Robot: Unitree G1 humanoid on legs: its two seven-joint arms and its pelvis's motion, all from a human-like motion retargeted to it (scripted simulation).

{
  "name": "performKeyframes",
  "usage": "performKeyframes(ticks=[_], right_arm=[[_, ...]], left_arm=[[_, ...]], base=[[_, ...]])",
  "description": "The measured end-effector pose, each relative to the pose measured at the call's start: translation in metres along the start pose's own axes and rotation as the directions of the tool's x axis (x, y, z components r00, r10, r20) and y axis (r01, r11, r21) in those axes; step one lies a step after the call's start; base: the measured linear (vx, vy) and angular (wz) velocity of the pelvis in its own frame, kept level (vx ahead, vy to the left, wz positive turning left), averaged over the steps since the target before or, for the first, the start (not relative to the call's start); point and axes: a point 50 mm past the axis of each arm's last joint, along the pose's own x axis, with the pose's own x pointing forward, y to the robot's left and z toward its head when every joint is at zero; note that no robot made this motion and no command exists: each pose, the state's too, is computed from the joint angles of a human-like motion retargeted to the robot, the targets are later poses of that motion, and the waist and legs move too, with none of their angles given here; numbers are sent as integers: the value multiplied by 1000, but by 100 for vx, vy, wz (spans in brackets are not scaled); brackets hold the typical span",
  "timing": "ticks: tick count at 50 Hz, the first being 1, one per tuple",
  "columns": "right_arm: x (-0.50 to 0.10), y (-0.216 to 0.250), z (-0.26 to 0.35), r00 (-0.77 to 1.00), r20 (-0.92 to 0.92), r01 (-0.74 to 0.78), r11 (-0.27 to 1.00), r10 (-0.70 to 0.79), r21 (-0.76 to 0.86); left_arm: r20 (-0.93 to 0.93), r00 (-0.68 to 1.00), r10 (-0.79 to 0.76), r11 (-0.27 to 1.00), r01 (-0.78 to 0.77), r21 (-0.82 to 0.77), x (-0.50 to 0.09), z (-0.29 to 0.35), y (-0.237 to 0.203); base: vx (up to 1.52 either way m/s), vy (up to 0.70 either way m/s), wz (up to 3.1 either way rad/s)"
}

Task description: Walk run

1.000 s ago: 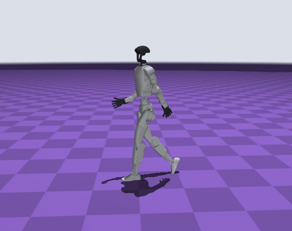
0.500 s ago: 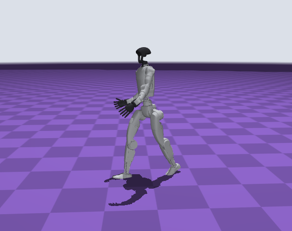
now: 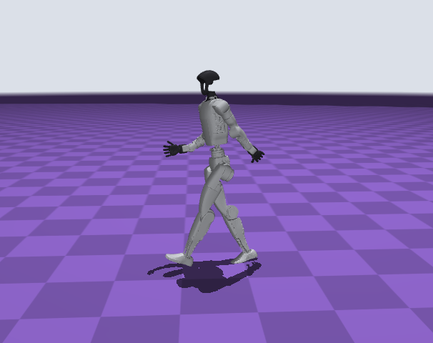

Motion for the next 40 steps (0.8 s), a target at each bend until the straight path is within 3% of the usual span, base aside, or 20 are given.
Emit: performKeyframes(ticks=[5, 10, 13, 16, 19, 25, 30, 32, 35, 40], right_arm=[[-17, 12, -24, 993, -108, 48, 998, -43, 44], [-21, 34, -35, 985, -164, -48, 997, 57, 59], [-22, 28, -34, 986, -162, -36, 998, 43, 47], [-28, 21, -33, 987, -161, 11, 999, -2, 52], [-32, 16, -30, 988, -149, 36, 998, -28, 52], [-35, 7, -26, 989, -143, 35, 999, -30, 32], [-40, 10, -30, 984, -172, 56, 998, -52, 20], [-42, 12, -33, 980, -191, 60, 998, -53, 32], [-46, 17, -38, 976, -213, 67, 996, -52, 62], [-31, 20, -36, 978, -207, 6, 997, 10, 78]], left_arm=[[-11, 999, 34, 999, -34, -13, -5, 3, 9], [202, 972, 118, 993, -122, 6, -40, 60, 51], [345, 891, 296, 942, -331, 46, -103, 123, 95], [596, 642, 483, 797, -604, 4, -188, 194, 121], [829, 296, 475, 654, -749, -107, -289, 250, 120], [960, -189, 208, 590, -759, -277, -457, 277, 81], [913, -385, 136, 616, -689, -382, -503, 271, 67], [901, -401, 163, 636, -655, -407, -494, 271, 71], [931, -293, 217, 657, -662, -361, -450, 273, 86], [915, 215, 342, 725, -680, -111, -305, 253, 115]], base=[[134, -34, -89], [133, -38, 22], [93, -5, 6], [100, -21, 102], [91, -34, 204], [99, -48, 121], [101, -65, -6], [114, -80, 54], [102, -77, 65], [96, -71, -28]])
